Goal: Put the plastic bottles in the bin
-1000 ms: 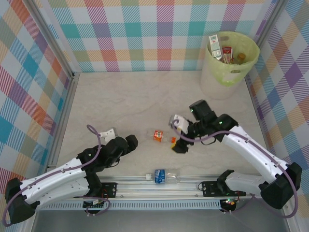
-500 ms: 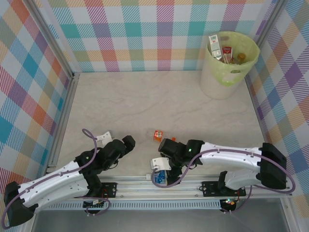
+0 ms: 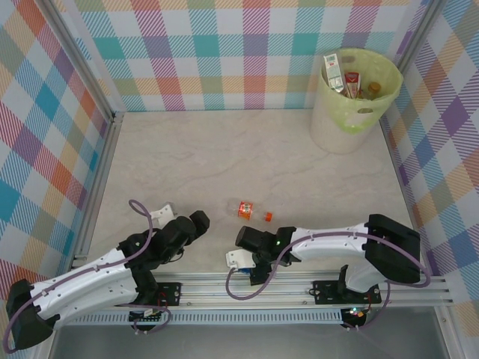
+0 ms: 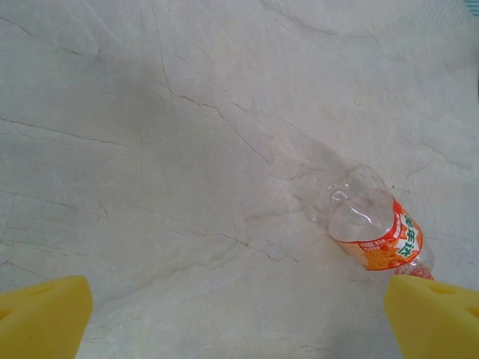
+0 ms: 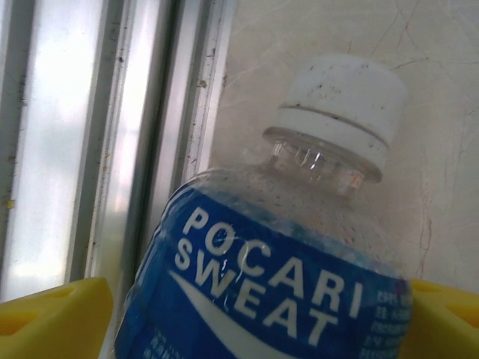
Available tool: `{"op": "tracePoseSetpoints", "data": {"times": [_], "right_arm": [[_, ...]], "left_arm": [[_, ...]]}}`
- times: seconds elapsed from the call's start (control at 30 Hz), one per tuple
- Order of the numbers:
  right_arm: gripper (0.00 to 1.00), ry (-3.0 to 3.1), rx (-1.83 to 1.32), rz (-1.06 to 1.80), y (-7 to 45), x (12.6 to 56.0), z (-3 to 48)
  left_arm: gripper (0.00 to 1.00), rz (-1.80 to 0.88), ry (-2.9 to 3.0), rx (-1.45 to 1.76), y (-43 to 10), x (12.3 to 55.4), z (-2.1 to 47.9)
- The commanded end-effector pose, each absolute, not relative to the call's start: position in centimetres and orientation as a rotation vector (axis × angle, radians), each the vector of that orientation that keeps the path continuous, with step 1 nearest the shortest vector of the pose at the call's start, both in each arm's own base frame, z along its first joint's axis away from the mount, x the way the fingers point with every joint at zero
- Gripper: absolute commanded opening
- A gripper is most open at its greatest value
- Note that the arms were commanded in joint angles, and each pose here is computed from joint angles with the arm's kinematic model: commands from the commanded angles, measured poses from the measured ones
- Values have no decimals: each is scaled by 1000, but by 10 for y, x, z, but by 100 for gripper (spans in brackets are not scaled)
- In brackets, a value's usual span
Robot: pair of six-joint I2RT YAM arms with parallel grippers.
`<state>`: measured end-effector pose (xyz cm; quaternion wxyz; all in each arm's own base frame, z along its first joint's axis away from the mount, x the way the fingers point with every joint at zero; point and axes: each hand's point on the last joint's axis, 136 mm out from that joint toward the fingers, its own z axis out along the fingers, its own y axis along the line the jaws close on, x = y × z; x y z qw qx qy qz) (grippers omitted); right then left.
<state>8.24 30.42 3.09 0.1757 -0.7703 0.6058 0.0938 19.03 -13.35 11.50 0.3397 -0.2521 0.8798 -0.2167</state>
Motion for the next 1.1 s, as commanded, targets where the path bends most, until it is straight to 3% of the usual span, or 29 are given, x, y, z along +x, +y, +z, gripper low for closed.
{"op": "tracePoseSetpoints", "data": {"times": [0.0,0.23,0.37,0.5,0.77,1.07], "right_arm": [[86,1741,-2082,176,312,101,29],[67,1813,-2002,108,303,126,39],[56,1766,-1908,229,308,134,81],[55,1833,-1661,379,307,167,142],[56,1757,-905,314,246,325,307],[56,1672,-300,92,120,473,417]], "left_arm": [[100,-521,2264,-683,-126,195,113],[100,-524,2259,-676,-129,202,115],[100,-541,2261,-644,-137,210,120],[100,-594,2243,-588,-152,221,128],[100,-617,2133,-567,-153,244,147],[100,-623,2083,-519,-150,264,160]]}}
